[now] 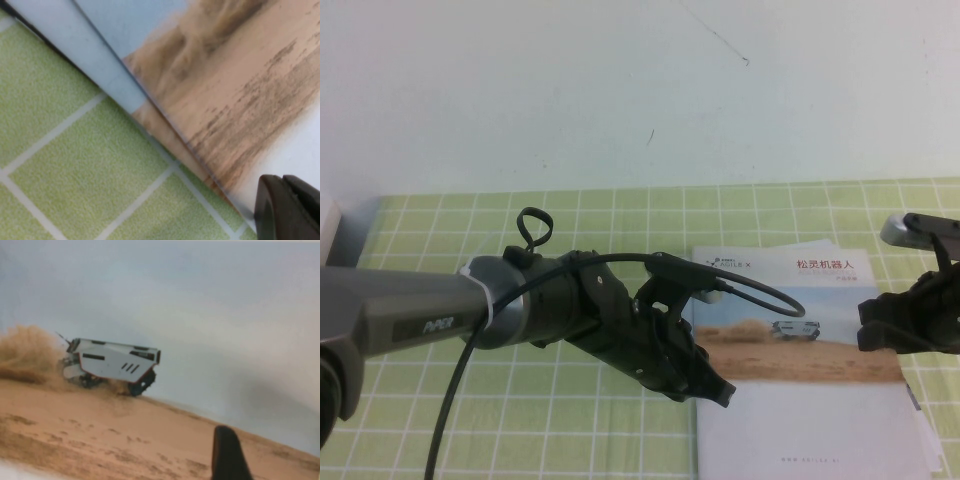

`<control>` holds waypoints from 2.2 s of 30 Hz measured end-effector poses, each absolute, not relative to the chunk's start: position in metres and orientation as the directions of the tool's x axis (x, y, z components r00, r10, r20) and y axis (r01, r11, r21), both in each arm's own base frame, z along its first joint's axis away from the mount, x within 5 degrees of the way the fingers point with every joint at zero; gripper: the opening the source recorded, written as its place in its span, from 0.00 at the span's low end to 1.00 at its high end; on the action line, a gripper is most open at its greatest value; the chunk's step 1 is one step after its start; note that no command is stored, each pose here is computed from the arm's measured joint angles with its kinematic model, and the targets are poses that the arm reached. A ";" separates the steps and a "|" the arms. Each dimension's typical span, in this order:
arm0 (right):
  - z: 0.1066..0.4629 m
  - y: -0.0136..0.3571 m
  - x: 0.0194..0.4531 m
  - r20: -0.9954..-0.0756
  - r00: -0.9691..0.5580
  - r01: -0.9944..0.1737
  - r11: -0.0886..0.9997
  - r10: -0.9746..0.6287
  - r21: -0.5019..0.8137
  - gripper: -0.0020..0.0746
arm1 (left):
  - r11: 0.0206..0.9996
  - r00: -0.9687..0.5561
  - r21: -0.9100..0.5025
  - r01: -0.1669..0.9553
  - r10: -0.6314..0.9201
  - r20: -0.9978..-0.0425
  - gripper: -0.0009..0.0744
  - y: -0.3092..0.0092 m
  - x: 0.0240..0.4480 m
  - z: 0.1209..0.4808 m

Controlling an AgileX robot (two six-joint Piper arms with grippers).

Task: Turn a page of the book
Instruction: Open the closed book

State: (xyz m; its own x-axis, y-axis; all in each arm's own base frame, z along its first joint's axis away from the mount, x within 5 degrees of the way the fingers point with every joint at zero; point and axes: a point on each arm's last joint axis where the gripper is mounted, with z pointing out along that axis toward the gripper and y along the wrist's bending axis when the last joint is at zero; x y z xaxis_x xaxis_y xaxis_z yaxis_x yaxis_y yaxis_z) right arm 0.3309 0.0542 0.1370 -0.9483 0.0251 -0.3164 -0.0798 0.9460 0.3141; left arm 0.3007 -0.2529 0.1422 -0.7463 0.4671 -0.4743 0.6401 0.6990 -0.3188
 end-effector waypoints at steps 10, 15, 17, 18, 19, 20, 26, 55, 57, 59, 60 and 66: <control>0.144 0.056 0.332 -0.347 -0.937 -0.094 0.940 0.027 0.327 0.51 | 0.699 -0.746 -0.319 0.640 0.467 -0.474 0.01 -0.253 0.301 0.142; 0.156 0.056 0.331 -0.376 -0.926 -0.097 0.936 0.041 0.339 0.51 | 0.699 -0.746 -0.319 0.640 0.467 -0.474 0.01 -0.253 0.301 0.142; 0.160 0.057 0.330 -0.383 -0.923 -0.101 0.932 0.043 0.348 0.51 | 0.699 -0.746 -0.319 0.640 0.467 -0.474 0.01 -0.253 0.301 0.142; 0.160 0.057 0.330 -0.384 -0.922 -0.104 0.931 0.041 0.350 0.51 | 0.698 -0.745 -0.318 0.642 0.469 -0.474 0.01 -0.253 0.301 0.142; 0.161 0.058 0.330 -0.384 -0.922 -0.107 0.929 0.041 0.355 0.51 | 0.698 -0.745 -0.318 0.642 0.469 -0.474 0.01 -0.253 0.301 0.142; 0.161 0.058 0.329 -0.385 -0.922 -0.115 0.926 0.035 0.359 0.51 | 0.697 -0.744 -0.317 0.643 0.470 -0.475 0.01 -0.253 0.301 0.142; 0.164 0.064 0.330 -0.404 -0.914 -0.155 0.899 0.027 0.410 0.51 | 0.695 -0.741 -0.315 0.646 0.473 -0.477 0.01 -0.253 0.301 0.142; 0.198 0.098 0.329 -0.561 -0.825 -0.429 0.576 0.062 0.695 0.25 | 0.695 -0.742 -0.317 0.646 0.472 -0.477 0.01 -0.253 0.301 0.142; 0.200 0.101 0.330 -0.570 -0.820 -0.444 0.569 0.054 0.692 0.23 | 0.695 -0.742 -0.317 0.646 0.472 -0.477 0.01 -0.253 0.301 0.142; 0.202 0.104 0.330 -0.582 -0.812 -0.460 0.564 0.044 0.686 0.23 | 0.695 -0.742 -0.317 0.646 0.472 -0.477 0.01 -0.253 0.301 0.142; 0.203 0.107 0.330 -0.584 -0.811 -0.468 0.558 0.038 0.686 0.23 | 0.695 -0.742 -0.317 0.646 0.472 -0.477 0.01 -0.253 0.301 0.142; 0.206 0.118 0.329 -0.604 -0.797 -0.503 0.541 0.010 0.674 0.22 | 0.695 -0.741 -0.316 0.646 0.471 -0.478 0.01 -0.253 0.301 0.143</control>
